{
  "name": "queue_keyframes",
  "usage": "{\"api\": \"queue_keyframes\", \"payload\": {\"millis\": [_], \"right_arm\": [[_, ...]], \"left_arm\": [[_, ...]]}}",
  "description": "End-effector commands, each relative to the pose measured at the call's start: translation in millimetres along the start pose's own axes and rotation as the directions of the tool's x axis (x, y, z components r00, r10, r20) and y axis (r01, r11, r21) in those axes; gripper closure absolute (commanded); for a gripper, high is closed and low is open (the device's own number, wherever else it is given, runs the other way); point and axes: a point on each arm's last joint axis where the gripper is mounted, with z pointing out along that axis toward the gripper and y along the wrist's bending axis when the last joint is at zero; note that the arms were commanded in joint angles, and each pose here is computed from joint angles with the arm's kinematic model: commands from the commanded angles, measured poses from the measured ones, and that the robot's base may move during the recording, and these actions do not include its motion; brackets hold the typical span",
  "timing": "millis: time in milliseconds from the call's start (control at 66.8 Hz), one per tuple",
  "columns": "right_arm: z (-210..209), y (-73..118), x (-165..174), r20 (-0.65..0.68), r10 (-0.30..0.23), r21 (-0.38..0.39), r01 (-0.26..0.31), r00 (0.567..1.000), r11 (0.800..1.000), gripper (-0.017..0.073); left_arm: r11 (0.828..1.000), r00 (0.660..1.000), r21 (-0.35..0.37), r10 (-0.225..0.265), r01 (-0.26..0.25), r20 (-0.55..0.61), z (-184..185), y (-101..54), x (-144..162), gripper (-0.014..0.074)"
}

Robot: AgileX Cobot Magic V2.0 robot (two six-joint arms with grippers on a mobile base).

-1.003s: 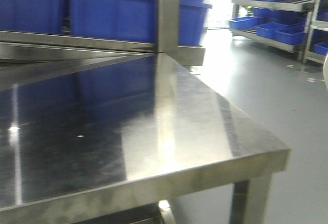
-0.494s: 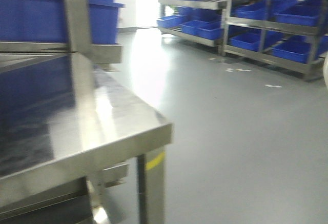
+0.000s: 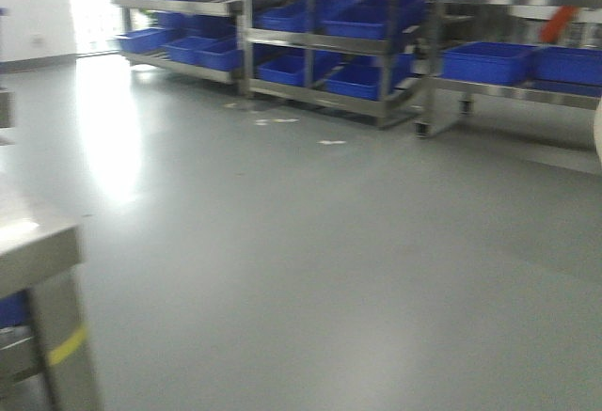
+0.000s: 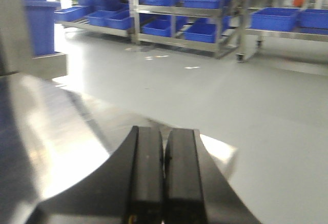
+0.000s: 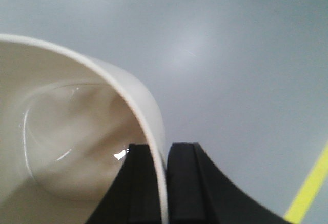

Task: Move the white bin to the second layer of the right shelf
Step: 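Drive backward and turn away from the table holding the bin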

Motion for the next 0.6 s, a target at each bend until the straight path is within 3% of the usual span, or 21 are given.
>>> {"api": "queue_keyframes", "payload": {"millis": [0,584], "right_arm": [[-6.0,0.1,-16.2,0.122,0.005,0.002,-0.005,0.993,1.0,0.0519],[-6.0,0.1,-16.2,0.121,0.005,0.002,-0.005,0.993,1.0,0.0519]], "left_arm": [[1.0,0.998,0.003,-0.003,0.003,0.065,0.6,-0.3,3.7,0.0509],[1.0,0.998,0.003,-0.003,0.003,0.065,0.6,-0.3,3.7,0.0509]]}}
